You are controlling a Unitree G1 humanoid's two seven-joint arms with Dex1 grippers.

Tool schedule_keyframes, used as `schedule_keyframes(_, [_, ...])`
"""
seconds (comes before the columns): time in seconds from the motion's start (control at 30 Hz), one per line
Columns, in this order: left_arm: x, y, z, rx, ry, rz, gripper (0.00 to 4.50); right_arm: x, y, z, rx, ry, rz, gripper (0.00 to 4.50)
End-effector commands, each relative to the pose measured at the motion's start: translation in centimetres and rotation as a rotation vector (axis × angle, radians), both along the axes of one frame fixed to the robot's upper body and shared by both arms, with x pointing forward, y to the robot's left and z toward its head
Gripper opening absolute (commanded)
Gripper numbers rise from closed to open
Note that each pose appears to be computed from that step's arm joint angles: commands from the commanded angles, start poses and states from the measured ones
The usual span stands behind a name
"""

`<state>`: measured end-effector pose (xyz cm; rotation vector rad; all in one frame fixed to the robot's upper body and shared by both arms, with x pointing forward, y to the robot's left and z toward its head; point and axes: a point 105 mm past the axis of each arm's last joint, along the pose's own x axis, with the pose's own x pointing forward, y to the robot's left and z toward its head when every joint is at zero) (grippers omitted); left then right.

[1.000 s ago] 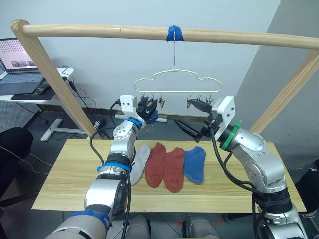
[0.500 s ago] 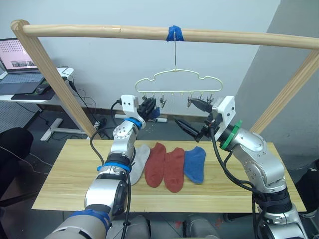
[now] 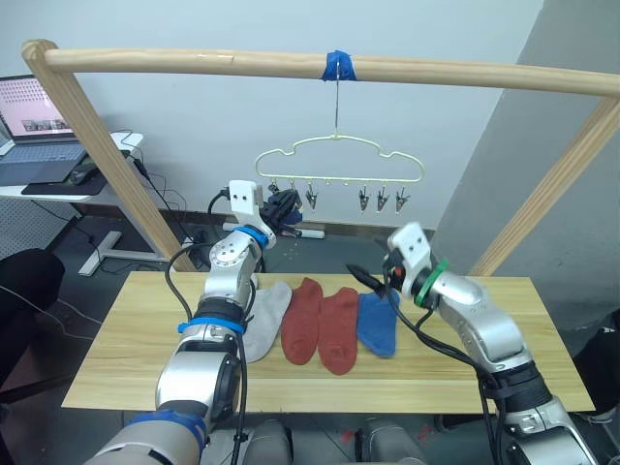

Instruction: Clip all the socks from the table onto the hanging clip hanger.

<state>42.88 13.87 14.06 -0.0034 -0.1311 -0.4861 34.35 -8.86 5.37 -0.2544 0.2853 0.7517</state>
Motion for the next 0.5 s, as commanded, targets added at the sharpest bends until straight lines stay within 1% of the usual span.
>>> schedule_keyframes(0.03, [-0.8,0.5,2.2,-0.02,0.015,-0.065,0.01,1.2,-0.7,-3.6,-0.157,0.052,0.017,4.5])
schedule_keyframes(0.07, [-1.2,0.7,2.4,-0.013,0.024,-0.08,0.01,1.4,-1.1,-4.4,-0.198,0.061,0.018,4.5])
schedule_keyframes(0.13, [-1.9,1.1,2.6,0.002,0.038,-0.094,0.01,1.9,-1.8,-5.4,-0.223,0.09,-0.019,4.5])
schedule_keyframes(0.2, [-2.5,1.5,2.6,0.011,0.05,-0.093,0.01,1.9,-2.2,-6.3,-0.246,0.127,-0.025,4.5])
schedule_keyframes(0.37, [-3.4,2.3,2.2,0.012,0.069,-0.066,0.01,0.8,-2.2,-8.6,-0.269,0.21,-0.004,4.5])
schedule_keyframes(0.47, [-3.7,2.6,2.1,0.007,0.079,-0.055,0.0,0.1,-2.2,-9.5,-0.277,0.231,0.014,3.89])
schedule_keyframes(0.5, [-3.8,2.6,2.1,0.004,0.082,-0.053,0.0,-0.2,-2.2,-9.7,-0.28,0.233,0.022,3.53])
